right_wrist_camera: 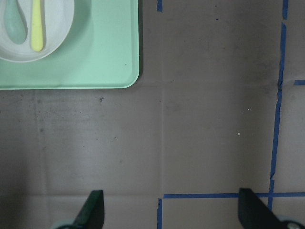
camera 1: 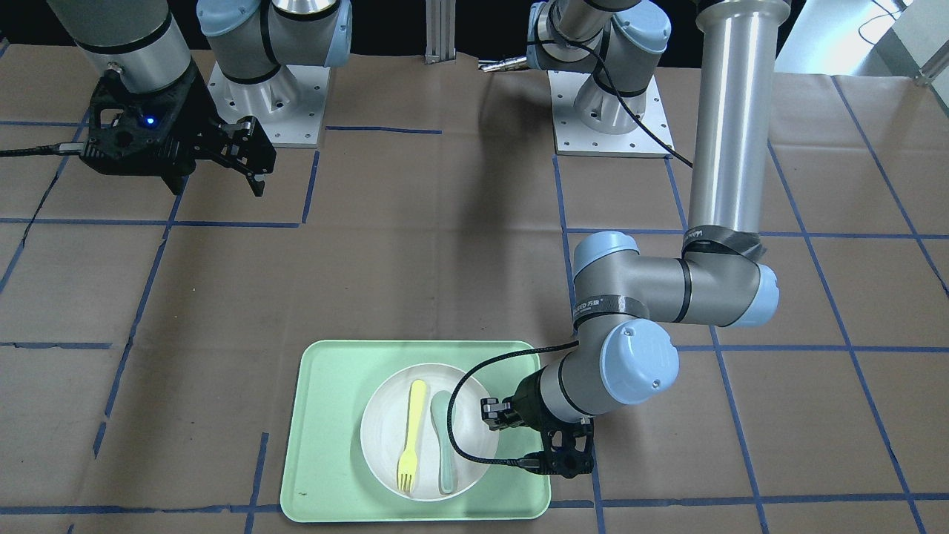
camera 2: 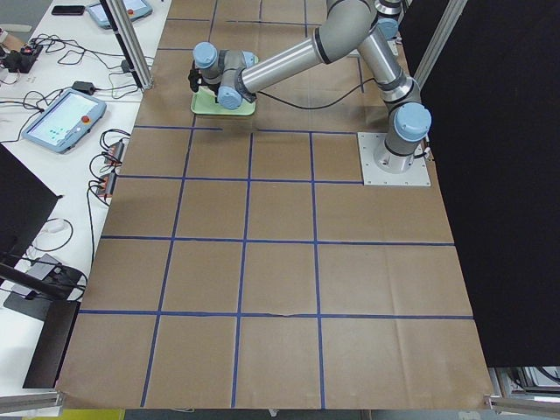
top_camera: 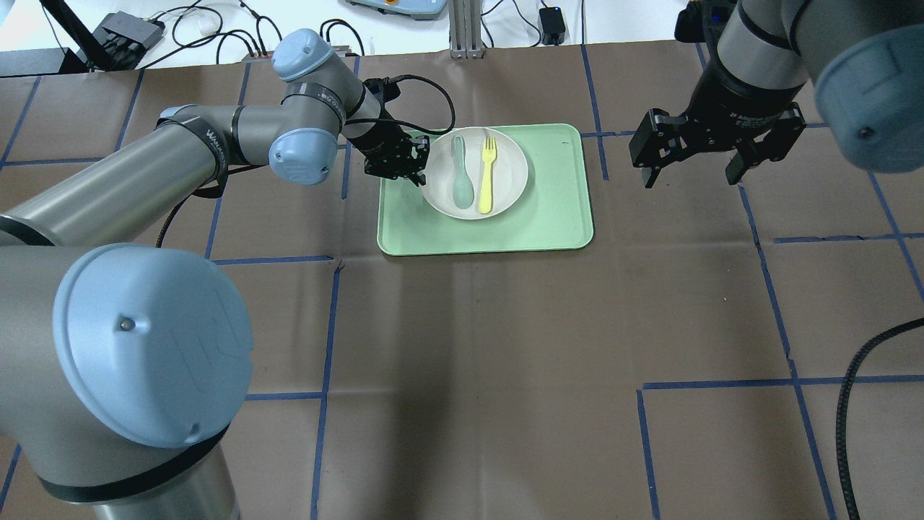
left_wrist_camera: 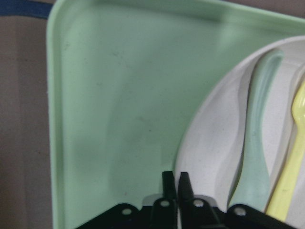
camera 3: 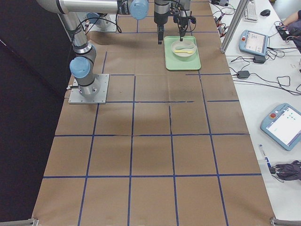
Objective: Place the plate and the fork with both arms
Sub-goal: 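Open the left gripper and lift it away from the plate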
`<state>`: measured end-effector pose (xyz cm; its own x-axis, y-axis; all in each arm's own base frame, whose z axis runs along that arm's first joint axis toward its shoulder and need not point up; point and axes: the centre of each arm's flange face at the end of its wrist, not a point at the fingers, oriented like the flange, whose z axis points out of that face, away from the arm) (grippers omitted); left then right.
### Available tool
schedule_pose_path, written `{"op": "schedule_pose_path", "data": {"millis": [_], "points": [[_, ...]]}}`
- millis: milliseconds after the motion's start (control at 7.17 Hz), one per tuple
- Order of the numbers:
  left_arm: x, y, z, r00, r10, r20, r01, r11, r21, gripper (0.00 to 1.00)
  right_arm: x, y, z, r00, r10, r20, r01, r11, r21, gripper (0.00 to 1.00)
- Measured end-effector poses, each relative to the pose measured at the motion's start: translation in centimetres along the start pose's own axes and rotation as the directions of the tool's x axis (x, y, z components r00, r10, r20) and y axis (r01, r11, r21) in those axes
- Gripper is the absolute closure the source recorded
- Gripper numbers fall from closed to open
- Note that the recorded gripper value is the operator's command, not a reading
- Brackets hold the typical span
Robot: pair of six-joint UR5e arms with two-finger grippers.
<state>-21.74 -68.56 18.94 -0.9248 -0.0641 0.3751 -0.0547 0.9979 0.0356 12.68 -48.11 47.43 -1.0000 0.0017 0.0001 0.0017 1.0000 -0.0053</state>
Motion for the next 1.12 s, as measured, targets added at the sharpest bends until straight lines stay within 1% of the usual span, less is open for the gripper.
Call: {"op": "schedule_pose_path", "data": {"millis": [139, 418, 836, 976, 1115], "points": [[0.07, 0.23, -0.07, 1.0, 0.002, 0.002, -0.002, 1.0, -0.001, 0.89, 0.0, 0.0, 0.0, 1.0, 0.0, 0.0, 0.0, 1.0, 0.0, 0.0], [0.0, 0.59, 0.19, 1.0, 0.004, 0.004, -0.004, 1.0, -0.008, 0.87, 0.0, 0.0, 0.0, 1.0, 0.0, 0.0, 0.0, 1.0, 0.0, 0.0], [0.07, 0.74, 0.25, 1.0, 0.006, 0.004, -0.006, 1.0, -0.01, 0.64, 0.0, 0.01, 0.01, 1.0, 0.0, 0.0, 0.0, 1.0, -0.001, 0.0], [0.08, 0.75, 0.25, 1.0, 0.007, 0.004, -0.007, 1.0, -0.01, 0.52, 0.0, 0.0, 0.01, 1.0, 0.0, 0.0, 0.0, 1.0, -0.001, 0.0], [0.11, 0.77, 0.14, 1.0, 0.007, 0.005, -0.007, 1.0, -0.009, 0.34, 0.0, 0.01, 0.01, 1.0, 0.0, 0.0, 0.0, 1.0, -0.001, 0.0]]}}
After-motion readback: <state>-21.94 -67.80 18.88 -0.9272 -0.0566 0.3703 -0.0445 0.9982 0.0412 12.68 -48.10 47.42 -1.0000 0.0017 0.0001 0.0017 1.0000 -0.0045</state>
